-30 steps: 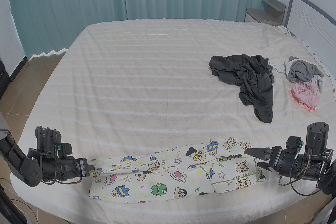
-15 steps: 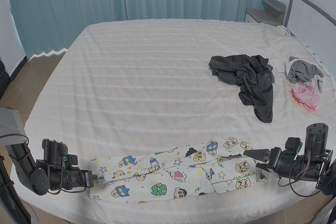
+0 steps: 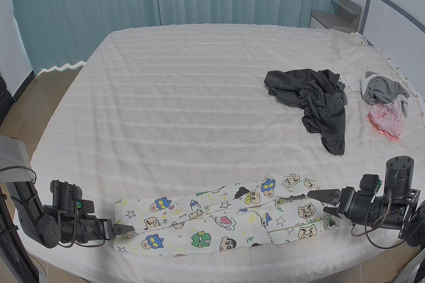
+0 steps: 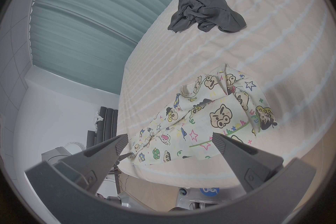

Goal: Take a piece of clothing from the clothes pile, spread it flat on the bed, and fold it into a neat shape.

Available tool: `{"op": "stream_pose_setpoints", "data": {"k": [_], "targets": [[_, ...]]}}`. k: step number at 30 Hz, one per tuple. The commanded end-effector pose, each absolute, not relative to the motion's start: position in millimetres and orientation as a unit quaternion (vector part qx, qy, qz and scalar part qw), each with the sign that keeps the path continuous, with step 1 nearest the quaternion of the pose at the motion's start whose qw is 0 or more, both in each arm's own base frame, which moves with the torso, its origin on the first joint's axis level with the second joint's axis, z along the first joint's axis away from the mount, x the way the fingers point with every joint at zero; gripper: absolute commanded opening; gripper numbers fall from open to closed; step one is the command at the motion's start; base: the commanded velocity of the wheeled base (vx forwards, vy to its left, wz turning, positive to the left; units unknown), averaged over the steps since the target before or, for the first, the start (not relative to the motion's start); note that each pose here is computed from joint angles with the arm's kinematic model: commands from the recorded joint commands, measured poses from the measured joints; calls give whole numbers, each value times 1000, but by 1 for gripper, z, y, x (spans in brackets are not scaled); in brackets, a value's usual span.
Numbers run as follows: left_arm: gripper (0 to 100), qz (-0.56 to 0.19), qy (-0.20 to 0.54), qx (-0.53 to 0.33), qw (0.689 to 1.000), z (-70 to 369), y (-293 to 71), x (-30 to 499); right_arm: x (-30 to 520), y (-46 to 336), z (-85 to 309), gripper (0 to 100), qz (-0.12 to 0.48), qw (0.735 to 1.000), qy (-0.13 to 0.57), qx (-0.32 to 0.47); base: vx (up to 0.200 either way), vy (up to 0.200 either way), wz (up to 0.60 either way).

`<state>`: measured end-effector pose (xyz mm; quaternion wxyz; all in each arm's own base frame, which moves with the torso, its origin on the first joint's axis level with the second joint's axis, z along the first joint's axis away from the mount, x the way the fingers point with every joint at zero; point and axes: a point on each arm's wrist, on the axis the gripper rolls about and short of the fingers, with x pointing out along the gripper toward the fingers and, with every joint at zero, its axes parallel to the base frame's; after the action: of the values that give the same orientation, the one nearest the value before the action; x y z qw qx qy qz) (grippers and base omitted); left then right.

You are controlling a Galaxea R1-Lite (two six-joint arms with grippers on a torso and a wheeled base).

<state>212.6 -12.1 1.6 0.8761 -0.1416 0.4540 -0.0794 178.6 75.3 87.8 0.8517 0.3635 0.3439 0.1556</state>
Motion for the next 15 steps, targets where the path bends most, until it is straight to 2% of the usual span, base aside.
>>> {"op": "stream_pose_setpoints", "data": {"k": [1,15], "targets": [[100,-72,440,-148,883,5,-7,218,179,76,87,100,155,851,346,363,0,0,0],[100,-102,460,-169,866,-9,-32,236,179,76,86,100,155,851,347,363,0,0,0]]}}
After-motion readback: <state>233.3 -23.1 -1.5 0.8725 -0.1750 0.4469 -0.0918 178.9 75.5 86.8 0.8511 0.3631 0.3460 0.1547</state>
